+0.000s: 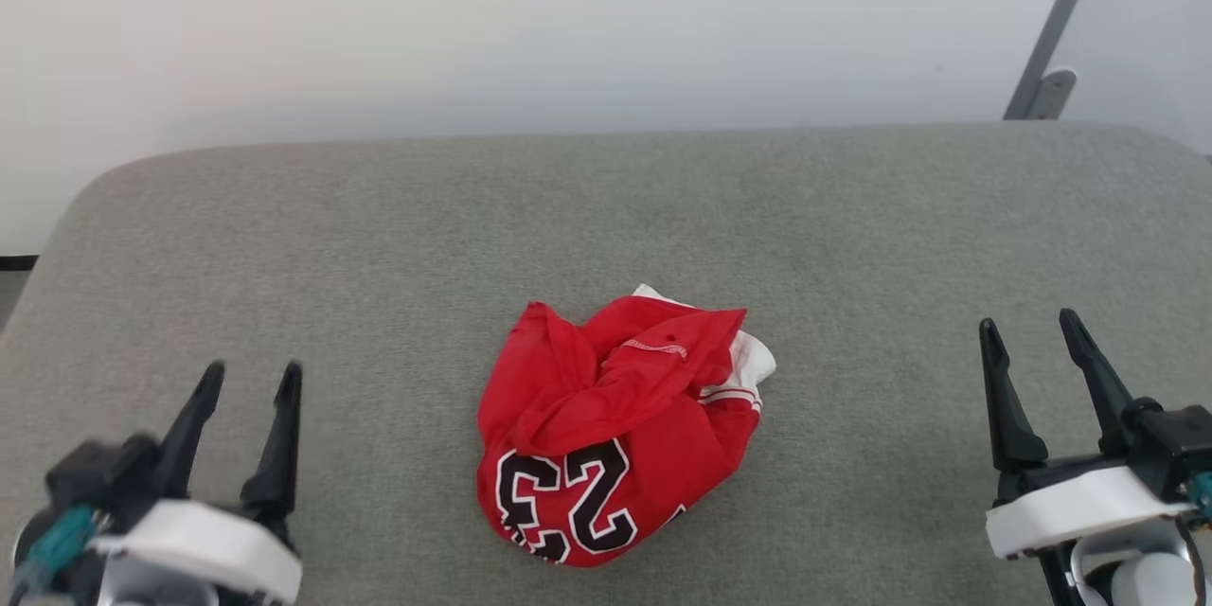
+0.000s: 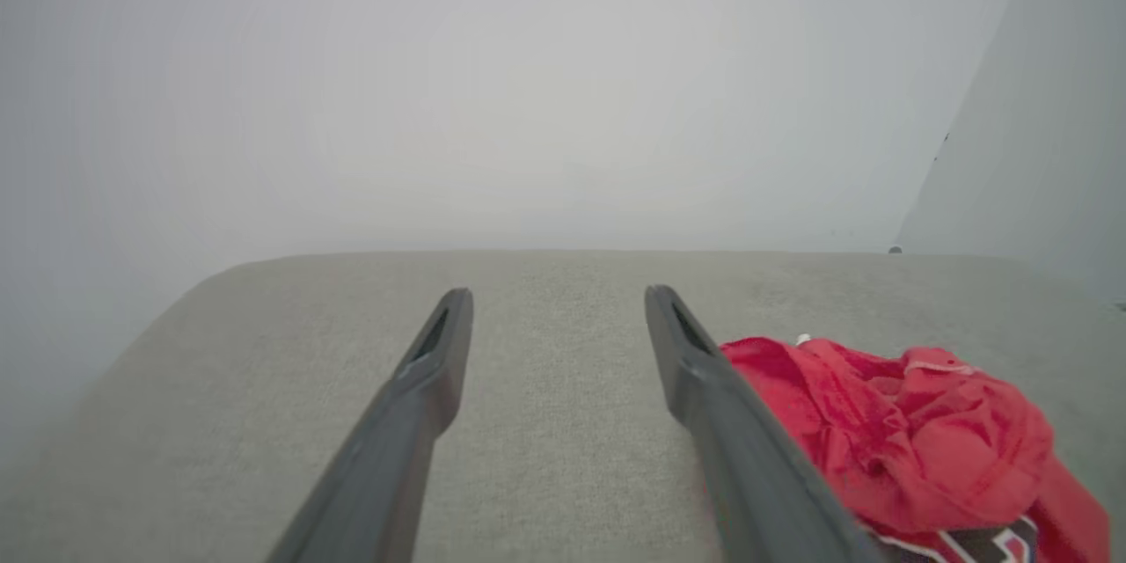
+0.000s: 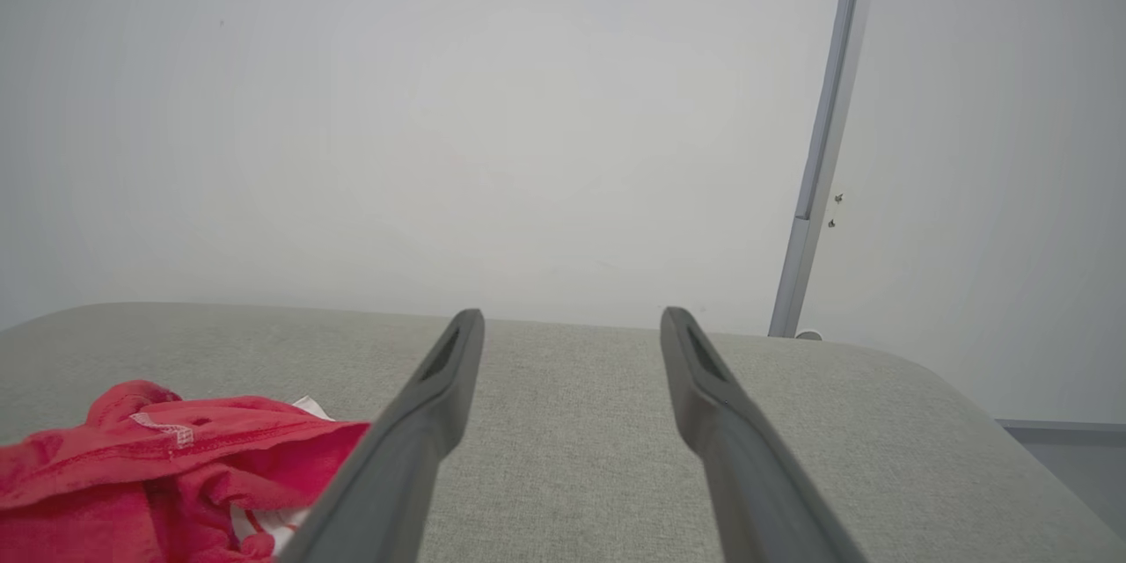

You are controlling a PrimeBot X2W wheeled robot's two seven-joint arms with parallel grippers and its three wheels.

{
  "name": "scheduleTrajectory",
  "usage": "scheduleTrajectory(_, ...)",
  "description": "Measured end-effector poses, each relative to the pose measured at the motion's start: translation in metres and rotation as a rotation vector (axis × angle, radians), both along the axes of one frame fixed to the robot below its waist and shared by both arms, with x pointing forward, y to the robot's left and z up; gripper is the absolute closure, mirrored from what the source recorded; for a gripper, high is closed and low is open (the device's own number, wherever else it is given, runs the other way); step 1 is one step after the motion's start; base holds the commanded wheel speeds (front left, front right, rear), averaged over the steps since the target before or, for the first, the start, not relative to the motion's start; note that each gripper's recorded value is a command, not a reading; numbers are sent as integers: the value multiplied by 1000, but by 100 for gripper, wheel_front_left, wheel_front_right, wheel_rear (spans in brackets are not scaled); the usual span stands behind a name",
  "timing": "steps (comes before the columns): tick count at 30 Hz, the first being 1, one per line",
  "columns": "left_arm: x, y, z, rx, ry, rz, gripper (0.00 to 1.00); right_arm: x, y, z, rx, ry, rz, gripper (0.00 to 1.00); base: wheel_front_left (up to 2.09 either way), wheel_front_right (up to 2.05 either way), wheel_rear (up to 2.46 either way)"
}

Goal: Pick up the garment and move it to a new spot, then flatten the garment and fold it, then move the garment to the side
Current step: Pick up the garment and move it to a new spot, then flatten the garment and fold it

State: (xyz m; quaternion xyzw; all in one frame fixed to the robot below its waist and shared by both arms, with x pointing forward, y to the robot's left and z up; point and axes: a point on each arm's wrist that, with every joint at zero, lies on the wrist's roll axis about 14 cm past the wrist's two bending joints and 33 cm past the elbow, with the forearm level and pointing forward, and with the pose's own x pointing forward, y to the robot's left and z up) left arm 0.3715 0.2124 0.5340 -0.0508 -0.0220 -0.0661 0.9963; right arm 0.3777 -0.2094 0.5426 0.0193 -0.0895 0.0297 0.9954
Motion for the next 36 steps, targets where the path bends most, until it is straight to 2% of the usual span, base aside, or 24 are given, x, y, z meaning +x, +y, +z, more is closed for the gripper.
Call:
scheduleTrajectory(14, -44, 38, -30, -95, 37, 161, 0, 0, 12, -1, 3, 1, 26, 0, 0, 0, 0)
scheduleTrajectory(27, -61, 32, -39, -154, 28, 191, 0, -2, 20, -1, 12, 0, 38, 0, 0, 0, 0)
scheduleTrajectory(36, -61, 29, -42, -131, 27, 179, 0, -3, 20, -3, 12, 5, 37, 0, 0, 0, 0)
